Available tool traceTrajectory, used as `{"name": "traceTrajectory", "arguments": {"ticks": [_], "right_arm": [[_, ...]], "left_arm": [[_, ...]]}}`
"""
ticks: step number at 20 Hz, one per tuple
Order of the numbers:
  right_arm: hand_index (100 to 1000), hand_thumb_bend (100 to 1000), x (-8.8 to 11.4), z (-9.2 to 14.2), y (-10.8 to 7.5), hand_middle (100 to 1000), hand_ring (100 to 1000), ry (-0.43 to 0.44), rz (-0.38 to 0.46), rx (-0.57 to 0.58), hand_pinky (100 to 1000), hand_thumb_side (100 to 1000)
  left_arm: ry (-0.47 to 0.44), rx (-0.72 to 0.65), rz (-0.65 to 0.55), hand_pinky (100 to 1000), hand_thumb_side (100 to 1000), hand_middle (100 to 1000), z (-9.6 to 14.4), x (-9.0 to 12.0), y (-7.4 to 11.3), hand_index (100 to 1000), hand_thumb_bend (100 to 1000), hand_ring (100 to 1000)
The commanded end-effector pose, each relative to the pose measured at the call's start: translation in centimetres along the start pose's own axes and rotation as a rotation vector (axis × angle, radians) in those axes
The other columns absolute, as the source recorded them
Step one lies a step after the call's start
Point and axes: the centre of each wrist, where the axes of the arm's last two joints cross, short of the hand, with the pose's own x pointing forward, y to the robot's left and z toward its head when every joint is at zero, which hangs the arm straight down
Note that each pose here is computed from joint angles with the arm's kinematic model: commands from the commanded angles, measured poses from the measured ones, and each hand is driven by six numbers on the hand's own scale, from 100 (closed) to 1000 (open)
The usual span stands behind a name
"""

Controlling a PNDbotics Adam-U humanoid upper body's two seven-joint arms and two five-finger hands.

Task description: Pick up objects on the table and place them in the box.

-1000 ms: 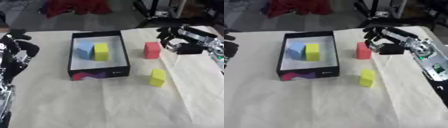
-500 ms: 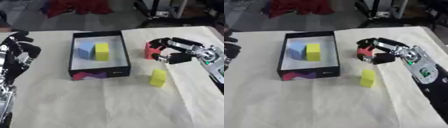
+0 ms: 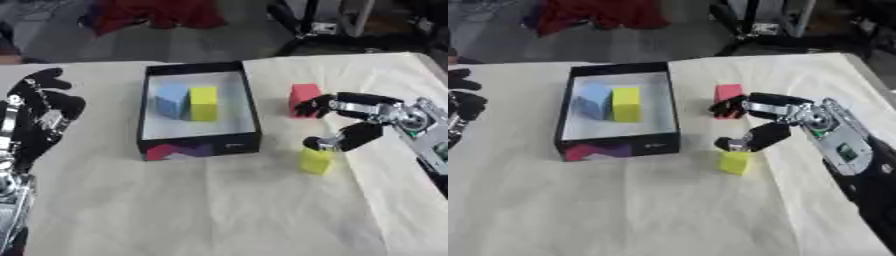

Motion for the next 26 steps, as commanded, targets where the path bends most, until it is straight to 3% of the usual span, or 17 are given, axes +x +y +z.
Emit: {"name": "traceTrajectory", "arguments": {"ticks": [1, 17, 26], "right_arm": [[1000, 349, 0.4, 1.0, -1.1, 868, 898, 0.015, 0.066, 0.014, 860, 604], [994, 308, -2.7, 0.5, 2.4, 846, 871, 0.151, 0.088, 0.050, 849, 608], [983, 272, -3.8, 0.2, 3.5, 818, 854, 0.181, 0.097, 0.039, 841, 597]], "left_arm": [[-0.016, 0.002, -0.014, 599, 651, 606, -0.2, 0.4, 0.4, 802, 859, 567], [-0.010, -0.004, -0.012, 599, 653, 604, -0.1, 0.3, 0.3, 804, 856, 565], [-0.009, -0.005, -0.012, 600, 653, 604, -0.1, 0.3, 0.2, 804, 855, 565]]}}
